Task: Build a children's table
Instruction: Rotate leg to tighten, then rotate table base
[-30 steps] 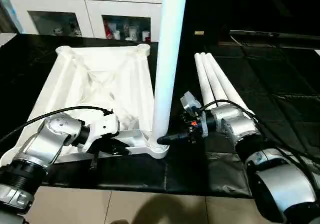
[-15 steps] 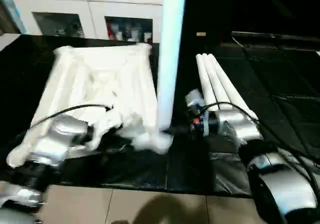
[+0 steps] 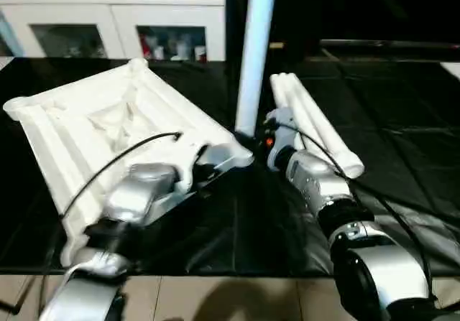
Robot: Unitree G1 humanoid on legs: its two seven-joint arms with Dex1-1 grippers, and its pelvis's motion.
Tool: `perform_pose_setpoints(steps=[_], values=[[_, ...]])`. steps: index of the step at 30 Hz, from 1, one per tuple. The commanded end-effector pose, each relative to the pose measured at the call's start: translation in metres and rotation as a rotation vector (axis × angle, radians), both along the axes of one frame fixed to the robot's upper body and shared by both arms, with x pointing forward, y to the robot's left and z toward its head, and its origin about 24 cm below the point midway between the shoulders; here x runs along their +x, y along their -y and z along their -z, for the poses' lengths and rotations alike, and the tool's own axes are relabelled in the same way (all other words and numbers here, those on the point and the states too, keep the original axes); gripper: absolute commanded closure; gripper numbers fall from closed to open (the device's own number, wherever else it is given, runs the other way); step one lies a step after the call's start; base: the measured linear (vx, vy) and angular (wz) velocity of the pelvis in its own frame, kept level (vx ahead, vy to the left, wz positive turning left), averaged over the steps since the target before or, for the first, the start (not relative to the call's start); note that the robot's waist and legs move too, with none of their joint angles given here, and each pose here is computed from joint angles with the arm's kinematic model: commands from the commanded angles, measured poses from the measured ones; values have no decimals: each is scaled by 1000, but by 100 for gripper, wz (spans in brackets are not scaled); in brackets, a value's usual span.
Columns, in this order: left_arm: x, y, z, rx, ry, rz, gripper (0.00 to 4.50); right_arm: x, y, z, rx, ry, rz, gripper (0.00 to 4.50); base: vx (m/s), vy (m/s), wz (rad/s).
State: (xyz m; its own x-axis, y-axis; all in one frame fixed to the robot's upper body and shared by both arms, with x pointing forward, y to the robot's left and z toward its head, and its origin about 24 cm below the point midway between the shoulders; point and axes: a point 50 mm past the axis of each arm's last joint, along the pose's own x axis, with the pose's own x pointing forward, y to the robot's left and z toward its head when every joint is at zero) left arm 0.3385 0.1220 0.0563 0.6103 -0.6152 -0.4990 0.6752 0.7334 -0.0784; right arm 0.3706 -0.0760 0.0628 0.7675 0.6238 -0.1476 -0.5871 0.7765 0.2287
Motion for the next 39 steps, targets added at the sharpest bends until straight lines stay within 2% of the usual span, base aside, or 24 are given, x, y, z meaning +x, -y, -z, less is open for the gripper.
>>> perform_pose_setpoints(steps=[1,2,3,4,5,9,10,15,18,19,21,22,24,26,28,30,31,32,34,37,39], values=[[16,5,-28,-13,166,-58,450,-22,-48,17,6,-74,-217,254,0,0,0],[15,3,-28,15,174,-44,450,-22,-46,17,1,-66,-219,254,0,0,0],[15,1,-27,36,181,-34,450,-22,-45,17,-4,-58,-219,219,0,0,0],[14,0,-27,44,183,-32,450,-22,-45,17,-10,-51,-220,219,0,0,0],[14,-2,-28,55,195,-25,450,-23,-44,19,-33,-51,-210,184,0,0,0],[14,-7,-30,88,222,-3,450,-23,-36,22,-68,-31,-187,168,0,0,0],[14,-7,-30,88,222,-3,450,-23,-36,22,-68,-31,-187,145,0,0,0],[15,-12,-26,122,231,-18,450,-22,-19,19,19,-39,-158,109,0,0,0],[16,-14,-25,131,235,-23,450,-21,-14,20,12,-51,-129,89,0,0,0],[17,-16,-24,139,248,-53,450,-19,-6,19,-55,-4,-110,71,0,0,0],[18,-16,-23,117,244,-65,450,-21,0,16,-80,67,-133,63,0,0,0],[18,-16,-24,102,239,-69,406,-22,1,14,-63,88,-153,53,0,0,0],[17,-15,-26,56,240,-64,395,-24,6,14,-30,89,-160,36,0,0,0],[16,-14,-32,-4,259,-80,389,-26,10,16,-40,80,-162,20,0,0,0],[17,-16,-35,-5,282,-99,357,-26,10,15,-18,79,-161,5,0,0,0],[18,-20,-37,-3,309,-124,354,-26,11,14,11,75,-142,0,0,0,0],[19,-23,-39,-27,318,-146,354,-25,11,14,5,73,-125,0,0,0,0],[20,-32,-45,-119,322,-210,354,-27,8,13,-22,101,-137,0,0,0,0],[19,-41,-51,-167,331,-246,354,-30,3,14,-71,134,-177,0,0,0,0],[19,-53,-56,-171,354,-281,354,-31,1,14,-74,158,-178,0,0,0,0],[15,-72,-64,-90,405,-321,354,-31,-3,11,-5,152,-151,0,0,0,0]])
